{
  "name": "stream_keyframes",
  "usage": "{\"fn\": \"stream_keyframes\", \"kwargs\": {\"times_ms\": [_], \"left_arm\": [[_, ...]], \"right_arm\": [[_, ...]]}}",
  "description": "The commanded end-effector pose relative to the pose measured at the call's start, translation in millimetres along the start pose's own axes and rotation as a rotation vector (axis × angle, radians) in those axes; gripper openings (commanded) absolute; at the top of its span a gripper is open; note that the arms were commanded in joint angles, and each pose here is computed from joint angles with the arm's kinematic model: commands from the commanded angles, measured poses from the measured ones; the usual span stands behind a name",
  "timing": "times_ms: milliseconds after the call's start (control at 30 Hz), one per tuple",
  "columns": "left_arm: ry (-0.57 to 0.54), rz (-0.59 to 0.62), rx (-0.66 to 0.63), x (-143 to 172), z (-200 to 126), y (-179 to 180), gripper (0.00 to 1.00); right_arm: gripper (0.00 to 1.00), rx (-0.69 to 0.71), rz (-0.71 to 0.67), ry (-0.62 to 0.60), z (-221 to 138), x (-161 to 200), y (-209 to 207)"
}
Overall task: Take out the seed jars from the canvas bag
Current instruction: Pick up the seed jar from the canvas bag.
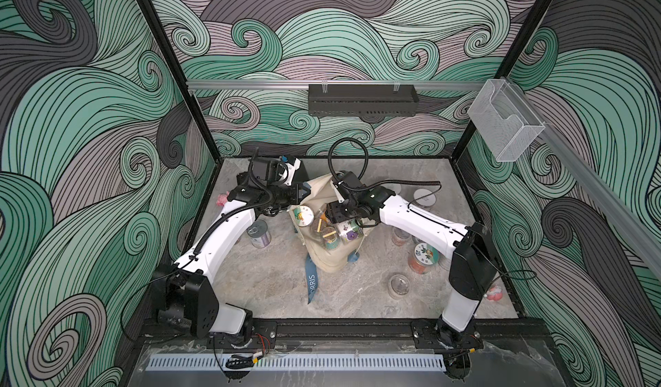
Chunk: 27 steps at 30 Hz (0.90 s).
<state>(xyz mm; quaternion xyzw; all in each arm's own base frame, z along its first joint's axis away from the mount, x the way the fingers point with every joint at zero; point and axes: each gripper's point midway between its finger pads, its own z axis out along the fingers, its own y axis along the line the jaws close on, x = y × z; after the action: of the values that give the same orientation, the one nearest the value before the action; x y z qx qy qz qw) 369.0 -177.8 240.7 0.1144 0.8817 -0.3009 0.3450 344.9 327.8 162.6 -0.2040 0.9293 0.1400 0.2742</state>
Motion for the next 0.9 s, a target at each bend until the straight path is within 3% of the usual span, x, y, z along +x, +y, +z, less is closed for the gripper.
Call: {"fn": "stream_keyframes", "kwargs": {"times_ms": [0,433,600,867], "left_arm": [[0.0,-0.022,-0.07,-2.8,-6.2,14.2,0.0],[-0.053,0.005,-0.067,-9.8,-17.9,7.9,0.0],[-0.053,0.001,-0.094,-9.9,-18.9,12.8,0.0],[-0.056,-0.027,-0.122,-11.2,-20.1,21.8,0.0]], "right_arm": [[0.67,-0.073,0.054,-0.156,-7.0,-48.1,9.2],[0.67,-0.05,-0.022,-0.034,61.9,-30.1,32.5],[0.67,-0.031,-0.066,-0.069,45.0,-27.7,39.6],[0.67,-0.05,-0.083,-0.188,-12.7,-39.5,41.3]]}}
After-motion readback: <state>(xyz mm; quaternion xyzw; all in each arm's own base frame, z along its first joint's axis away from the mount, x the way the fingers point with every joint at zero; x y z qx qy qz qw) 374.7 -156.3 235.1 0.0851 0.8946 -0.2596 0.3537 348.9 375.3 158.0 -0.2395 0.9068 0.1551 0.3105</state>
